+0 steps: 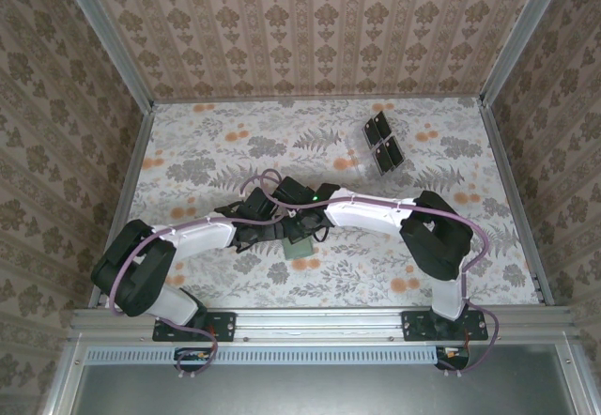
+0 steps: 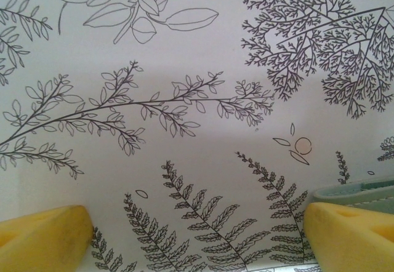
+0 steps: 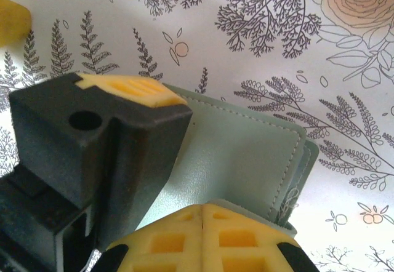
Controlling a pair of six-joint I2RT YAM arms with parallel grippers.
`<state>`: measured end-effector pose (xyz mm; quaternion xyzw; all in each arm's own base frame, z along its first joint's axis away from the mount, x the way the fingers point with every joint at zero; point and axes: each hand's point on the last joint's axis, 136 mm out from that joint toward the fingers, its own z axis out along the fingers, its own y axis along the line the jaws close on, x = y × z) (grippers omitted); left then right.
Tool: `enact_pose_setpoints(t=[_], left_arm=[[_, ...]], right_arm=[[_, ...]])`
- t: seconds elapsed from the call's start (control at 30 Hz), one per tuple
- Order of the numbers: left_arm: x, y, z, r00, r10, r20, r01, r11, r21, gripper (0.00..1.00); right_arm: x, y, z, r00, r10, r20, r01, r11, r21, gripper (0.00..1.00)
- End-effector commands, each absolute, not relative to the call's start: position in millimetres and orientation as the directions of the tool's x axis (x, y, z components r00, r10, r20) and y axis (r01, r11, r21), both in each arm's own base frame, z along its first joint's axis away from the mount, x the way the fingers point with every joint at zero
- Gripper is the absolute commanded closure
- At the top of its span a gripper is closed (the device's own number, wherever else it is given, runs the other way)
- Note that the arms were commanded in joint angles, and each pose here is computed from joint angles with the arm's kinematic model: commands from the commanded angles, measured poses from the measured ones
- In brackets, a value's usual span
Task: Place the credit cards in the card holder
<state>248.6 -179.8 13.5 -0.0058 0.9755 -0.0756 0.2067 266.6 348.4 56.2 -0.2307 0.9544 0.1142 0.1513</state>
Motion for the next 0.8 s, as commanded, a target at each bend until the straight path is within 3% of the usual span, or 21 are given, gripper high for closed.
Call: enact_pose_setpoints(t=[0.0, 0.4, 0.77], left_arm=[[199, -179, -30, -0.984, -0.009, -0.179, 0.022, 0.985, -0.173, 0.00], [198, -178, -31, -0.984, -0.009, -0.176, 0.021, 0.985, -0.170, 0.00], [198, -178, -32, -0.985, -0.008, -0.171, 0.021, 0.986, -0.166, 0.00]], right_arm=[[264, 353, 43, -0.855, -0.416, -0.311, -0.477, 0.866, 0.150, 1.00], [256, 338, 21, -0.874, -0.411, -0.257, -0.454, 0.880, 0.136, 1.00], [257, 342, 42, -0.867, -0.388, -0.314, -0.455, 0.873, 0.177, 1.00]])
